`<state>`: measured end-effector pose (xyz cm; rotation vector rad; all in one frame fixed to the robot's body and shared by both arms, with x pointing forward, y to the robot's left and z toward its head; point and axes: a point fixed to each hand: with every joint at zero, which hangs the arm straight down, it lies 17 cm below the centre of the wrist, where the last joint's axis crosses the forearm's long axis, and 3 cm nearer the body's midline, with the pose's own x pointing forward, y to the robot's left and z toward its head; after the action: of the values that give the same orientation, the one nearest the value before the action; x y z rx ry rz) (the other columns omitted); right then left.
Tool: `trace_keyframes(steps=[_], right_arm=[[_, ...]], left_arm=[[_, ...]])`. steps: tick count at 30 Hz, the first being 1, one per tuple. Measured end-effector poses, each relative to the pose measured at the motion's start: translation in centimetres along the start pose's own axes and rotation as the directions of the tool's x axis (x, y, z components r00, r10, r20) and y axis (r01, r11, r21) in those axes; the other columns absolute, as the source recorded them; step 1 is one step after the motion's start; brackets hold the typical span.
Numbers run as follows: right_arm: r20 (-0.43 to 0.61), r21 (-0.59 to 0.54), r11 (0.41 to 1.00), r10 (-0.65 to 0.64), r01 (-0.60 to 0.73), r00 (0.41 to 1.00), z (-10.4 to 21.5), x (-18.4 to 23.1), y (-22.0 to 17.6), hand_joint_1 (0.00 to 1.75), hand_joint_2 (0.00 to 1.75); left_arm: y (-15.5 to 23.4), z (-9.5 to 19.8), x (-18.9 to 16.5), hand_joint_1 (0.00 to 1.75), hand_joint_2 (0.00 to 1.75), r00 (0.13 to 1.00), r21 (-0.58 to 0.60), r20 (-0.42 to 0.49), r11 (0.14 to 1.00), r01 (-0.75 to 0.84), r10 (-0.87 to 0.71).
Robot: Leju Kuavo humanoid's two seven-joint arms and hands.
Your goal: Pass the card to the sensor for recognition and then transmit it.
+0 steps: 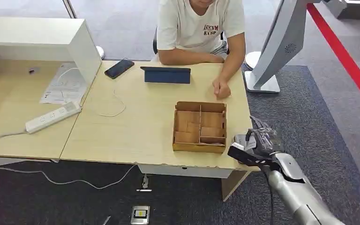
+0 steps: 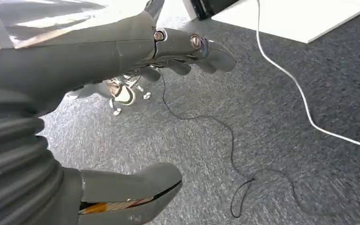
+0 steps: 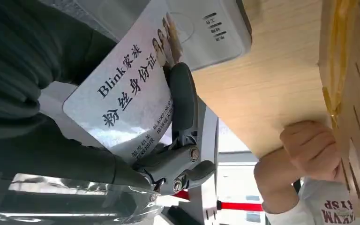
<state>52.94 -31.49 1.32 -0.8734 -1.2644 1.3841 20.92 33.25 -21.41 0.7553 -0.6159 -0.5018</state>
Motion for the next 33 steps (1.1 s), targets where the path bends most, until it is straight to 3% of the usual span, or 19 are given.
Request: trace_keyframes(steps=[16, 23, 27, 33], right_arm=[[-0.062, 0.056, 0.998, 0.004, -0.001, 0.998, 1.2, -2.1, 1.8, 1.75, 1.75], [-0.054, -0.003, 1.000, 0.001, -0.001, 0.999, 1.1, -2.3, 0.5, 1.75, 1.75], [-0.033, -0.076, 0.997, -0.008, 0.006, 0.999, -0.4, -1.0, -2.9, 1.75, 1.75], [0.021, -0.236, 0.972, -0.004, 0.009, 1.000, -3.5, 2.5, -13.9, 1.75, 1.75]], left_arm=[[0.1, 0.0, 0.8, 0.00, 1.75, 0.999, 0.003, 0.045, 1.000, -0.002, 0.002], [0.0, 0.0, 0.7, 0.00, 1.75, 0.999, 0.001, 0.047, 1.000, 0.009, -0.009], [0.0, 0.0, 0.6, 0.00, 1.75, 0.999, 0.001, 0.039, 1.000, 0.009, -0.009], [0.2, -0.1, 1.7, 0.00, 1.75, 0.991, 0.003, 0.123, 0.999, 0.043, -0.043]])
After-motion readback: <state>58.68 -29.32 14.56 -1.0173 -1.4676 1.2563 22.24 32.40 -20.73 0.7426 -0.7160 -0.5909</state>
